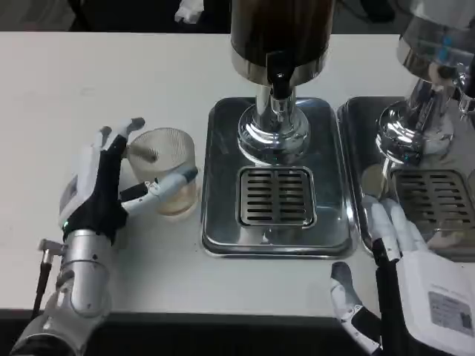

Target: Grasp the cup under the faucet to collect the drink, then remove the cup.

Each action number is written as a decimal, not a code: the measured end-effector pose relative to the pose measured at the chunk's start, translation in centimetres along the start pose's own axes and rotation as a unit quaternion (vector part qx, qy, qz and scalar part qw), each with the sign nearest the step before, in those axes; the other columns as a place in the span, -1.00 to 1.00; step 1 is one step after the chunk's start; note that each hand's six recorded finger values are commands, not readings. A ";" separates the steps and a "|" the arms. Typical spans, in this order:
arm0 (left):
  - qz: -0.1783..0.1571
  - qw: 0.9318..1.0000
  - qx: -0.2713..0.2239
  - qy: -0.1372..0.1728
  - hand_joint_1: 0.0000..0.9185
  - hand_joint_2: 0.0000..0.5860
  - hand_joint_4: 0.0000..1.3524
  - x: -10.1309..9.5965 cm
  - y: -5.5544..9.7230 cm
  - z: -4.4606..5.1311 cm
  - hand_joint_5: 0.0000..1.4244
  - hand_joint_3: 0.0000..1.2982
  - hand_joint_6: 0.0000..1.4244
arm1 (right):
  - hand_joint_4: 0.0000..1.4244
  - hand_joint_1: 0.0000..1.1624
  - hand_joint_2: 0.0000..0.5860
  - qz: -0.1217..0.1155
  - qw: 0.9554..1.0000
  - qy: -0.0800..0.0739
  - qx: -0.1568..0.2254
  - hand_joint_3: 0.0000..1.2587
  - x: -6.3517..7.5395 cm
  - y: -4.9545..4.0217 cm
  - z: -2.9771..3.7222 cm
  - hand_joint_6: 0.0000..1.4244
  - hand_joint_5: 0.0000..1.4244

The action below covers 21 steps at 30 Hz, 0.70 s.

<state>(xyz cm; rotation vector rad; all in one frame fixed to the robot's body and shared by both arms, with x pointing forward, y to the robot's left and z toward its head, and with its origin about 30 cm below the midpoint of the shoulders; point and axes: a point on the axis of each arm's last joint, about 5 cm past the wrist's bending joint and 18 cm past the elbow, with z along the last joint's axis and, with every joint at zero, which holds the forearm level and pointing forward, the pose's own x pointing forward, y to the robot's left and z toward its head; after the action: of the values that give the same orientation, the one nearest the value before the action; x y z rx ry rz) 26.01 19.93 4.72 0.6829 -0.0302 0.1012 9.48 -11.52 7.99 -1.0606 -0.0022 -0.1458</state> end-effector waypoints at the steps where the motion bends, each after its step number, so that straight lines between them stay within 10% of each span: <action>1: -0.001 1.000 0.001 0.000 0.44 -0.87 0.61 0.0 0.0 -0.01 -1.00 -0.88 -0.98 | -0.95 -0.11 0.67 0.000 1.000 0.000 0.000 -0.88 0.0 0.01 0.01 -0.65 -0.86; 4: -0.005 1.000 0.005 -0.002 0.21 -0.93 0.16 -0.1 -0.1 -0.06 -1.00 -1.00 -0.87 | -0.95 -0.12 0.63 0.001 1.000 0.002 0.002 -0.88 0.0 0.01 -0.01 -0.65 -0.85; 12: -0.018 1.000 0.010 -0.001 0.13 -0.95 -0.14 -0.3 -0.2 -0.22 -1.00 -1.00 -0.82 | -0.95 -0.13 0.62 0.002 1.000 0.006 0.010 -0.87 0.0 0.01 -0.05 -0.65 -0.84; 21: -0.045 0.999 0.009 0.004 0.05 -0.92 0.12 -0.4 -0.2 -0.35 -1.00 -1.00 -0.78 | -0.95 -0.13 0.61 0.003 1.000 0.008 0.014 -0.87 0.0 0.01 -0.06 -0.64 -0.84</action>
<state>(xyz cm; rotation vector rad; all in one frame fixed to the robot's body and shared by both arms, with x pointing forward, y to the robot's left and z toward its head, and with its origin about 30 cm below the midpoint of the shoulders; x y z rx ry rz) 25.59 19.95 4.28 0.7001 0.0081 0.0181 9.47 -11.56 7.95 -1.0321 0.0126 -0.1480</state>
